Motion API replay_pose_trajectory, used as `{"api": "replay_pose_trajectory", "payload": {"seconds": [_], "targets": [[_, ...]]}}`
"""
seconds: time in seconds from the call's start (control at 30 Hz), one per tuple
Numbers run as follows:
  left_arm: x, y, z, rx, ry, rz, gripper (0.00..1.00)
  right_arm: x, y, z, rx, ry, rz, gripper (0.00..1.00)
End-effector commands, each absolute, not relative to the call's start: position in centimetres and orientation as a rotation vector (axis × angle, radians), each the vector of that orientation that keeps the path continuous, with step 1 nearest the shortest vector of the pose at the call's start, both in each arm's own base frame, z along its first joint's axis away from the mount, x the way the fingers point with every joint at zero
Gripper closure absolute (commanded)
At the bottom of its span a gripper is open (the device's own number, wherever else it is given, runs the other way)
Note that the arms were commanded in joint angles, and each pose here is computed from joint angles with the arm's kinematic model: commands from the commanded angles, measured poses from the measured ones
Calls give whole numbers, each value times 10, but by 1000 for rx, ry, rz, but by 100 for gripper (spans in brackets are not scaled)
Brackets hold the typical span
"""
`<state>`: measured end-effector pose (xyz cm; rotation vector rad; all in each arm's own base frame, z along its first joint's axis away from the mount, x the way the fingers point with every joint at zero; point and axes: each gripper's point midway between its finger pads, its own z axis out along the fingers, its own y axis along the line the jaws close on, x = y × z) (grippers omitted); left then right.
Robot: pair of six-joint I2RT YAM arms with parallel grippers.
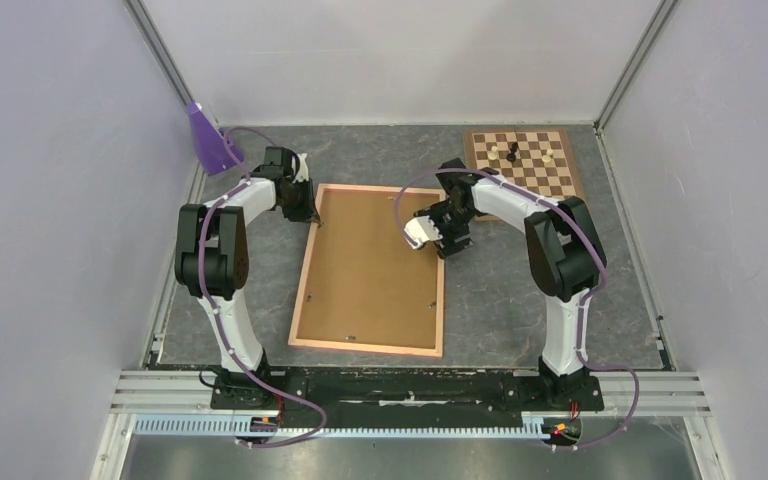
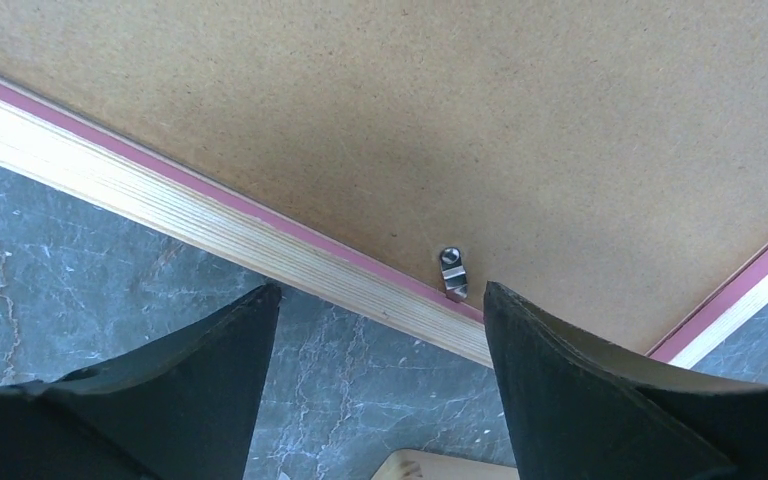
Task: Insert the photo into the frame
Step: Install the photo frame at the center of the board.
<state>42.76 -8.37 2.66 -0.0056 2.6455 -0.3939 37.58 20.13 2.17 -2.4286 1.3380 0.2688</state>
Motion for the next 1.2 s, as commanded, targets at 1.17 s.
{"api": "replay_pose_trajectory", "payload": {"seconds": [1.17], "targets": [[415, -82, 2, -127, 2712, -400, 98, 357, 209, -3, -2571, 1322, 383, 41]]}}
